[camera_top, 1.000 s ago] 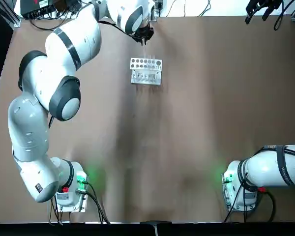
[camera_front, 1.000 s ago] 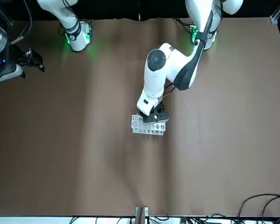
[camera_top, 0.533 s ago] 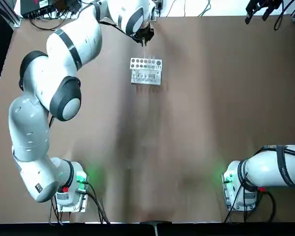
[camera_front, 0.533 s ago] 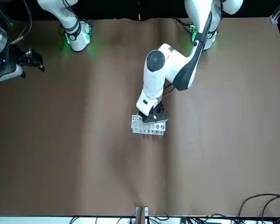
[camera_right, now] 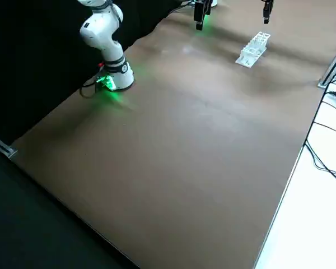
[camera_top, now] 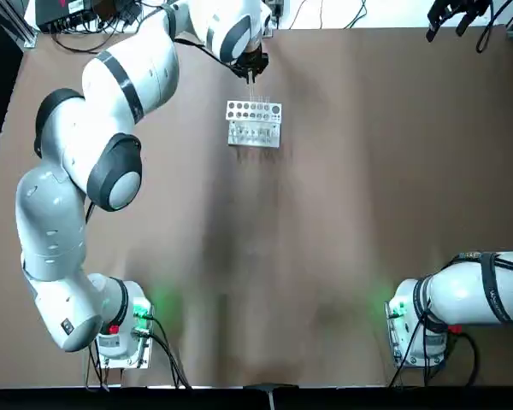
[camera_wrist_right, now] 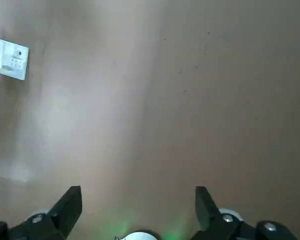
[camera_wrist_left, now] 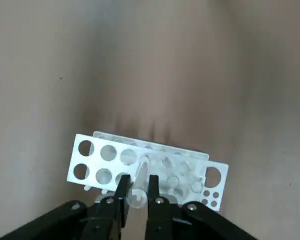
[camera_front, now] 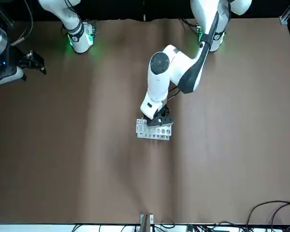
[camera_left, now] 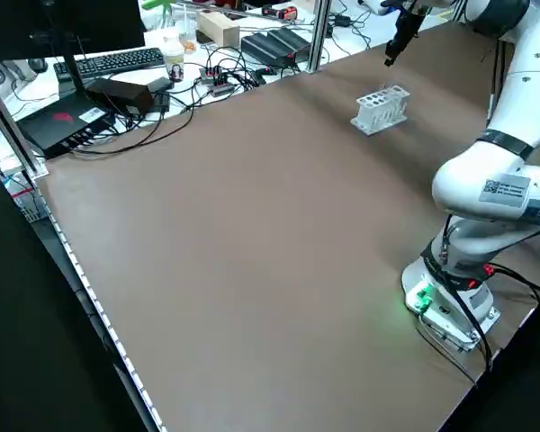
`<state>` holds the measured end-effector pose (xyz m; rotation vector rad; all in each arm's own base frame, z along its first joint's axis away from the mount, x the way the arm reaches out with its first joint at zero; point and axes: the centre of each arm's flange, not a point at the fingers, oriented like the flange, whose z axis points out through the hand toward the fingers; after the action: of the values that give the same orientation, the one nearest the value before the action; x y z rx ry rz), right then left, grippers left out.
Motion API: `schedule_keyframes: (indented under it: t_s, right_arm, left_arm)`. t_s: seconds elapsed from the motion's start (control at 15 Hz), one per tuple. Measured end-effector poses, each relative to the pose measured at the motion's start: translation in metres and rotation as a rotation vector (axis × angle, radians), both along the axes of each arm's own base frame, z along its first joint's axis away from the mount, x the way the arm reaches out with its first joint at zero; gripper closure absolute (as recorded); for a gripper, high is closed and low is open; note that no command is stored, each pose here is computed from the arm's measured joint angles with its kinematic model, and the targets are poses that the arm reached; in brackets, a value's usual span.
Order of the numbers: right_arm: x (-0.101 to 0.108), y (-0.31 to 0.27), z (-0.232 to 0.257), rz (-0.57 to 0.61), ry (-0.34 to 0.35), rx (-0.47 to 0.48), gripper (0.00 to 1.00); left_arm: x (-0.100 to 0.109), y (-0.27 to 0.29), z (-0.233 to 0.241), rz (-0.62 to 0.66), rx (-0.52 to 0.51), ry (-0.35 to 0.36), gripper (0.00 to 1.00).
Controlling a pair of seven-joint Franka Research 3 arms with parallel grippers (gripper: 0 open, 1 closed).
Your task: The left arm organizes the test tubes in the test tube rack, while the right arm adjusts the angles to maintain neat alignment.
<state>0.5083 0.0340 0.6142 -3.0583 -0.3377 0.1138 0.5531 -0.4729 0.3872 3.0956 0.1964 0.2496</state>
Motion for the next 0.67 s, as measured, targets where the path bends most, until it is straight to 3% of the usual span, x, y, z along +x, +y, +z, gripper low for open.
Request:
schedule_keyframes:
  t_s: [0.67]
  right_arm:
    - [0.0, 0.0, 0.0, 0.0, 0.0, 0.0, 0.0]
  left_arm:
    - [-0.0025, -0.0018, -0.0079, -0.007, 0.014, 0.017, 0.82]
